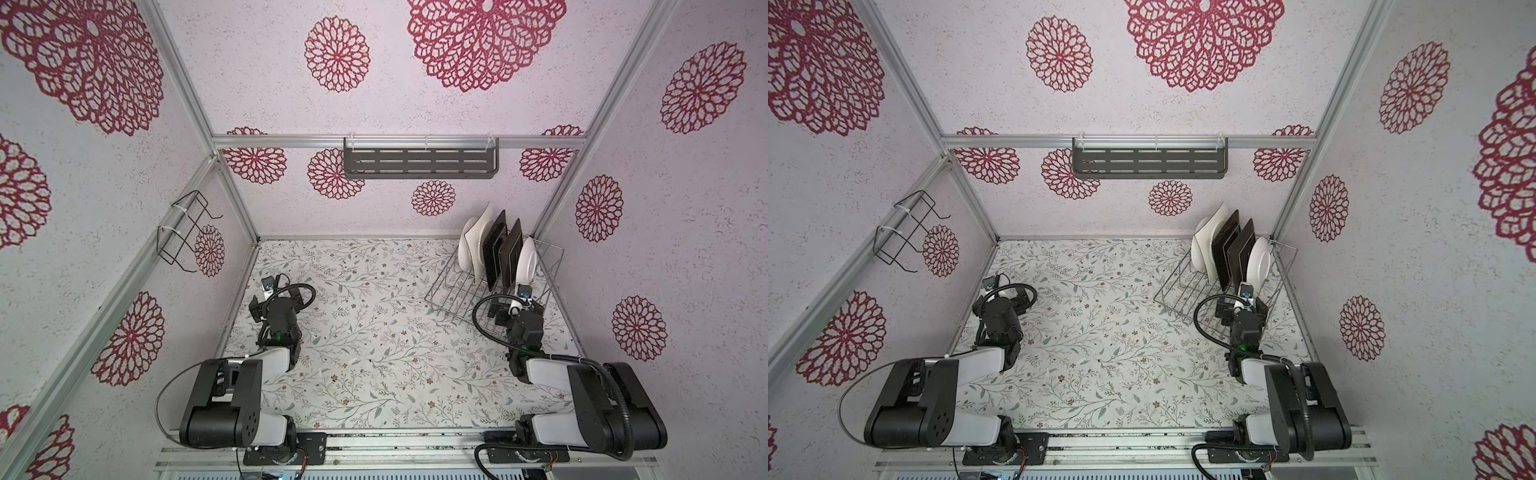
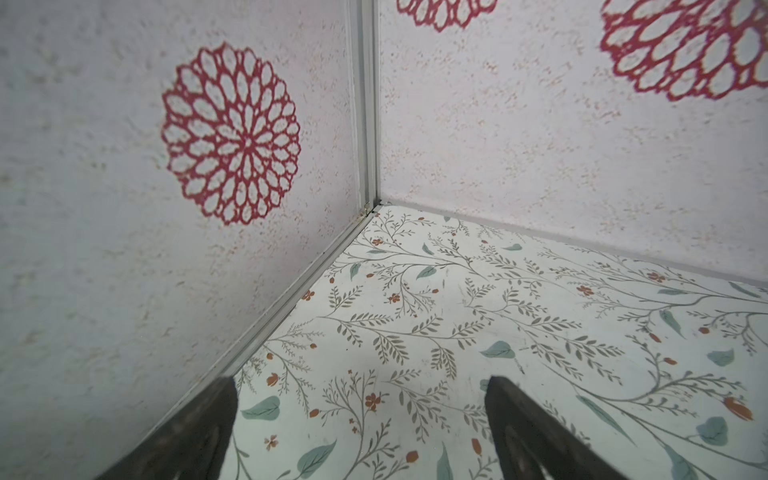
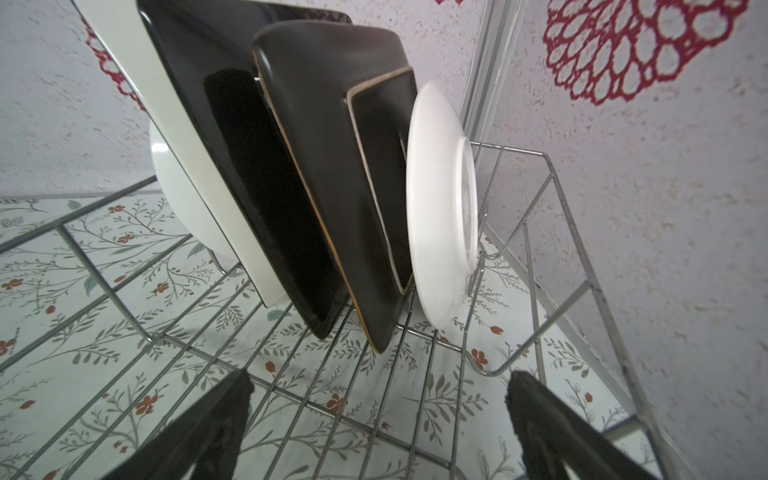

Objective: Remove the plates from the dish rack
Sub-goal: 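Reach the right gripper to the dish rack while the left arm moves forward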

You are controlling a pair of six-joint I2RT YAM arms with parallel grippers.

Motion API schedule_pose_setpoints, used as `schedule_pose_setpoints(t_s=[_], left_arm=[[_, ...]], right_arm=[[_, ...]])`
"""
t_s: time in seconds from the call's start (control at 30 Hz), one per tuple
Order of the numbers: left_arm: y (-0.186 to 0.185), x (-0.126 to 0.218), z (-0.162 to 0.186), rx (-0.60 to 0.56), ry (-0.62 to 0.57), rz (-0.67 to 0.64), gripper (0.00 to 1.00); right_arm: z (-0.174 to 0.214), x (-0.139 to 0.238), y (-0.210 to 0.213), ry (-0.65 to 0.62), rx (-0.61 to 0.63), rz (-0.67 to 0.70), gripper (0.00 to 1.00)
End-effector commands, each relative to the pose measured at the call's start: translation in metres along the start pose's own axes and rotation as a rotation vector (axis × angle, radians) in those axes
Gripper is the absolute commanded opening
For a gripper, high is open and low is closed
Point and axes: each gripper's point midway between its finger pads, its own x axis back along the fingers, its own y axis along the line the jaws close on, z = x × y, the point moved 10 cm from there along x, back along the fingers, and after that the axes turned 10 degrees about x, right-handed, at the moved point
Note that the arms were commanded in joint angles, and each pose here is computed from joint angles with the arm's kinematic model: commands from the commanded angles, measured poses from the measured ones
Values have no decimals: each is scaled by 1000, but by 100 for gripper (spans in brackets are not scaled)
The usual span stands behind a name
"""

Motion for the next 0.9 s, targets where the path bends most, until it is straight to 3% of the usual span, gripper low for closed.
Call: schedule_pose_setpoints(t_s=[0.0, 0.17, 0.3, 0.67, 0.73, 0.87], left_arm=[[-10, 15, -20, -42, -20, -28, 97], [-22, 39, -31, -35, 56, 19, 97], [-18, 60, -32, 100, 149, 100, 97], [-32, 91, -13, 244, 345, 271, 97], [-38, 92, -8, 254, 371, 293, 97], [-50, 92, -2, 261, 405, 336, 97]], right_arm=[[-17, -2, 2, 44, 29, 12, 99], [-50, 2, 13, 71, 74, 27, 99], [-78, 10, 20, 86, 120, 112, 99], [-146, 27, 35, 153, -4, 197, 99], [-155, 26, 41, 187, -20, 244, 99], [-168, 22, 65, 233, 61, 377, 99]])
